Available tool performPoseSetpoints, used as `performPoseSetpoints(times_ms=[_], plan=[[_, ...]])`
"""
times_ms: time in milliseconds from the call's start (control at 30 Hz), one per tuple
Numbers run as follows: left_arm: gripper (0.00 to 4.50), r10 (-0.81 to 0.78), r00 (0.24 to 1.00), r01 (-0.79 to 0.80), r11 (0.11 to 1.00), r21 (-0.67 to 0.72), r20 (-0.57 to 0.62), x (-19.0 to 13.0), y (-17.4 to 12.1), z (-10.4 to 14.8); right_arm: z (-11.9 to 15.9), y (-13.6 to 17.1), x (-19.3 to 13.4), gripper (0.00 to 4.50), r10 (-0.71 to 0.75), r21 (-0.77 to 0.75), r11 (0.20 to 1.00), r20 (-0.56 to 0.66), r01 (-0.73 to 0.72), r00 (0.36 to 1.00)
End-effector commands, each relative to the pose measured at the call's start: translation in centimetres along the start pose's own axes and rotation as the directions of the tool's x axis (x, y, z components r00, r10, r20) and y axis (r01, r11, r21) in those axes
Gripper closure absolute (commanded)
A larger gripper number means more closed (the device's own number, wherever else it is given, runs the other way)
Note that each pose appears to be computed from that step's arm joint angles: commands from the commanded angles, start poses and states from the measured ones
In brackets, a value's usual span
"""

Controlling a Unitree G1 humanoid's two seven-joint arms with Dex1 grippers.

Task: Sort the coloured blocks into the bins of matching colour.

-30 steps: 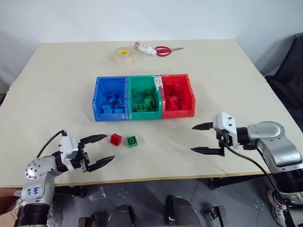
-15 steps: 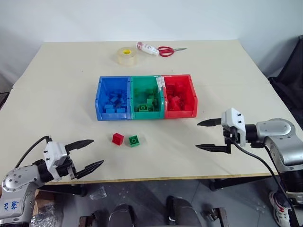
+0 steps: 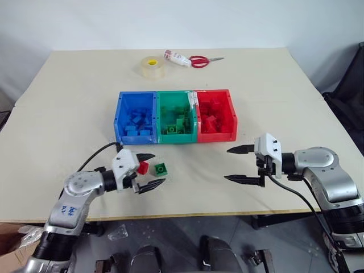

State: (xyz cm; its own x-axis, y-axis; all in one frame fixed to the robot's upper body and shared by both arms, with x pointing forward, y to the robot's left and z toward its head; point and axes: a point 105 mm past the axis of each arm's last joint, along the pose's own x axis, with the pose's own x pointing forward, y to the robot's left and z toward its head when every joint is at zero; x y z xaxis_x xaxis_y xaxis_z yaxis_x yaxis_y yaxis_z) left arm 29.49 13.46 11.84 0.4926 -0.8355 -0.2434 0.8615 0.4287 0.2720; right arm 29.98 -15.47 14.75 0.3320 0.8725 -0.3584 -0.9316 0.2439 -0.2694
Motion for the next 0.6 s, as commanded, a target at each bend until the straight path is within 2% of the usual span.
performPoseSetpoints(times_ms=[33, 133, 333, 467, 600], plan=[[0.00, -0.007, 0.999, 0.008, 1.000, 0.013, -0.037, 1.0, 0.0, 0.0, 0.8, 0.2, 0.0, 0.02, -0.018, -0.032, 0.999, 0.023, 0.019, 1.000], [0.00, -0.021, 0.990, 0.028, 0.998, 0.050, -0.137, 1.4, 0.3, -0.9, 0.8, 0.4, -0.1, 0.02, -0.034, -0.028, 0.999, 0.028, 0.034, 0.999], [0.00, -0.034, 0.970, 0.055, 0.995, 0.081, -0.240, 1.4, 0.6, -0.9, 0.5, 0.6, -0.2, 0.02, -0.061, -0.020, 0.998, 0.030, 0.061, 0.998], [0.88, -0.016, 0.969, 0.047, 0.992, 0.120, -0.246, 1.2, 1.0, -0.5, 0.3, 0.5, 0.0, 0.00, -0.070, -0.018, 0.997, 0.031, 0.071, 0.997], [2.23, -0.015, 0.974, 0.048, 0.989, 0.141, -0.227, 1.5, 1.1, -0.1, 0.3, 0.3, 0.1, 0.00, -0.079, -0.020, 0.997, 0.034, 0.080, 0.996]])
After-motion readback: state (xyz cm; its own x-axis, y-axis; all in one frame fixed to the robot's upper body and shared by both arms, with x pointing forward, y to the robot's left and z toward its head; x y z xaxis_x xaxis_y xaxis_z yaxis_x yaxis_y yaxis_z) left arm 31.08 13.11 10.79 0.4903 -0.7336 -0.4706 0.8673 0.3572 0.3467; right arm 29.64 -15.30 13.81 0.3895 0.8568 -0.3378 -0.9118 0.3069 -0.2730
